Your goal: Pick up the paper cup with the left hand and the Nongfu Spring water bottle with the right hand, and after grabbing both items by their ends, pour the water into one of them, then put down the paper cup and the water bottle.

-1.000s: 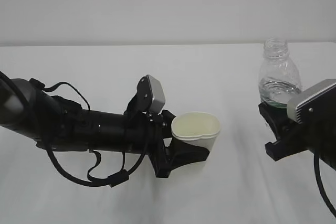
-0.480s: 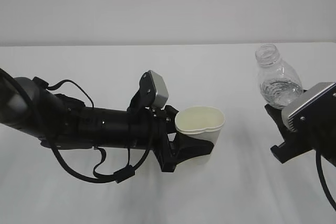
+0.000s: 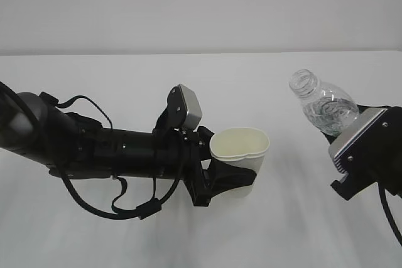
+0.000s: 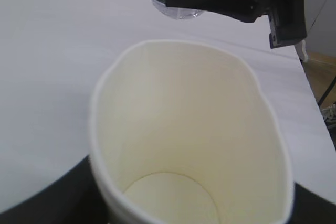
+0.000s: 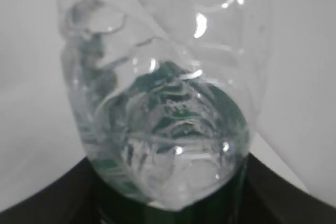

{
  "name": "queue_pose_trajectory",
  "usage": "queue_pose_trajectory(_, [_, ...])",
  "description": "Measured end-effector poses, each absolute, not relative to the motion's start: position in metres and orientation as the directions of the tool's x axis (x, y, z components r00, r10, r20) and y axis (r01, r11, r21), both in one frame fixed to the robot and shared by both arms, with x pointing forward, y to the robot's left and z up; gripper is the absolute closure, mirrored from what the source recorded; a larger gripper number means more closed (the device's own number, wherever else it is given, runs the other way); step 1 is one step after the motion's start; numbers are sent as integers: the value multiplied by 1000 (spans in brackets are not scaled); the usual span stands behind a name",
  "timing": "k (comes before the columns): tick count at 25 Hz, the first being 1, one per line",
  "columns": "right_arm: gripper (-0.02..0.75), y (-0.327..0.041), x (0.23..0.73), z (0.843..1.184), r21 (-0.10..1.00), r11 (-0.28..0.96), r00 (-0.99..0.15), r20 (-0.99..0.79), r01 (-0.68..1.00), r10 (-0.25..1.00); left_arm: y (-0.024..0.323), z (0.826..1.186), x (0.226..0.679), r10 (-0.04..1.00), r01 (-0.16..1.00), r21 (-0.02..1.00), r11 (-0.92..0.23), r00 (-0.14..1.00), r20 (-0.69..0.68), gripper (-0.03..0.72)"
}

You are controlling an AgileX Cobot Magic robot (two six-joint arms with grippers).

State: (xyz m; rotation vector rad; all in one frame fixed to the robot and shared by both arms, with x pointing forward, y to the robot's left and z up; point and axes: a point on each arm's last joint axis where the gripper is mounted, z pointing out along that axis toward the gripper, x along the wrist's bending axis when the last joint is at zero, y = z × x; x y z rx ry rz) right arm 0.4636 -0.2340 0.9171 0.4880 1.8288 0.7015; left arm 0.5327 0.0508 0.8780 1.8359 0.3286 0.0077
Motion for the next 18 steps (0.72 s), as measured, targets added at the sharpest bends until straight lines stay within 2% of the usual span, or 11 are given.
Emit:
queue_pose_trajectory(10, [325, -234, 464, 919, 591, 806, -334, -769, -44, 545, 41, 878, 524, 194, 210, 943, -258, 967, -163, 239])
queue_pose_trajectory(18, [325, -234, 464, 920, 547, 834, -321, -804, -70, 500, 38, 883, 529, 209, 204, 950, -235, 965, -156, 240])
